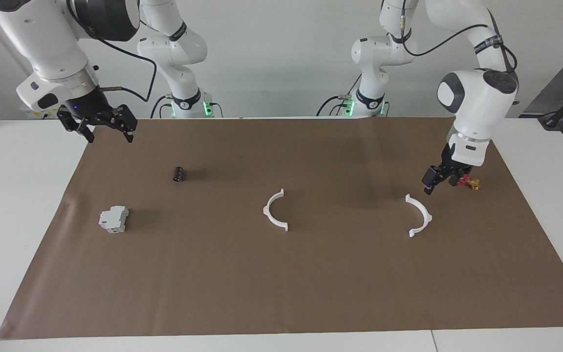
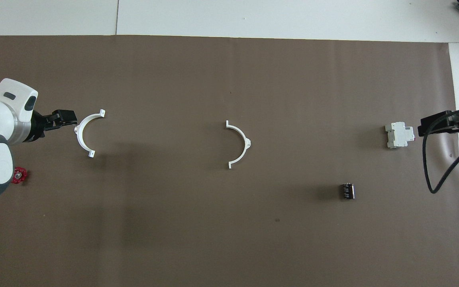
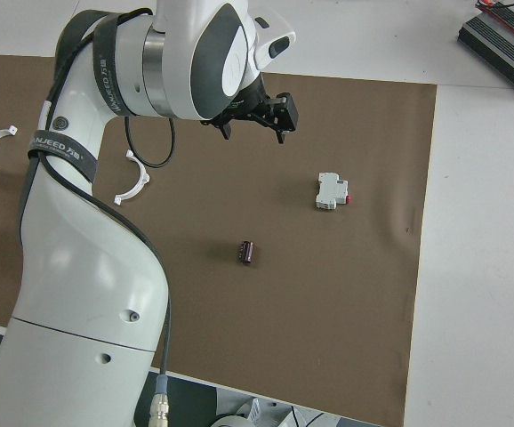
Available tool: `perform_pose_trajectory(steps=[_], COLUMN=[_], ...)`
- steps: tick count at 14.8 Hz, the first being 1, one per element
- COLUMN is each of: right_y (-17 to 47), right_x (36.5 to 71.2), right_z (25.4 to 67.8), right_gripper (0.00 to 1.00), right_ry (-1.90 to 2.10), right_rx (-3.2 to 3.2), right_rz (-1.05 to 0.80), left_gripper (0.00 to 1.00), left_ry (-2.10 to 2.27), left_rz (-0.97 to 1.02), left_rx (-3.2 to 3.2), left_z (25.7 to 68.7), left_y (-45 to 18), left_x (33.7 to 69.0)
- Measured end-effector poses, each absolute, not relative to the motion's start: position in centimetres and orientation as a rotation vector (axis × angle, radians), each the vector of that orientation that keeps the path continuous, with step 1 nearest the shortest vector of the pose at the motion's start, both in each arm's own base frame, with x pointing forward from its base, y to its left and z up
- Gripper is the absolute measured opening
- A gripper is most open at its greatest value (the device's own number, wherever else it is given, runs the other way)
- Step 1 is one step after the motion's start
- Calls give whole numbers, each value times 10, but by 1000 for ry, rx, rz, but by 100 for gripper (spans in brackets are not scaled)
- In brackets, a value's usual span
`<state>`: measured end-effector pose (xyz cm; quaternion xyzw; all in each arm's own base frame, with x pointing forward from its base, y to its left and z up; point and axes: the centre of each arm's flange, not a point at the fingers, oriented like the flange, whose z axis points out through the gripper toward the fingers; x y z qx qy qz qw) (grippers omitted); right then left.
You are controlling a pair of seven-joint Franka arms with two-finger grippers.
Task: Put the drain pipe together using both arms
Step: 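Grasp the other white clamp half with the left gripper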
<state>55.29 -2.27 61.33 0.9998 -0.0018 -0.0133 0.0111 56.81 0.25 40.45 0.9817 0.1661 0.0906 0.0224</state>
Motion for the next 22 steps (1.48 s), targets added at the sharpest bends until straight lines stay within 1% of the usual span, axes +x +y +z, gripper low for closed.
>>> perform_pose_trajectory(steps=[4, 7, 11, 22], right_y=[2, -1, -1, -7], right_x=[541, 540, 535, 534], right_z=[620, 619, 624, 625], right_gripper=[100, 100, 100, 100], right_ry=[62, 54, 53, 35], right_rx=[3118, 3119, 3120, 3121], right_rz=[-69, -74, -83, -83], left_gripper=[100, 100, 100, 100], left_ry=[609, 635, 638, 638], left_rz=[261, 249, 230, 202], left_rx=[3020, 3017, 3022, 3028], left_z=[360, 332, 306, 301], left_y=[-6, -8, -7, -8], left_x=[572, 575, 573, 571])
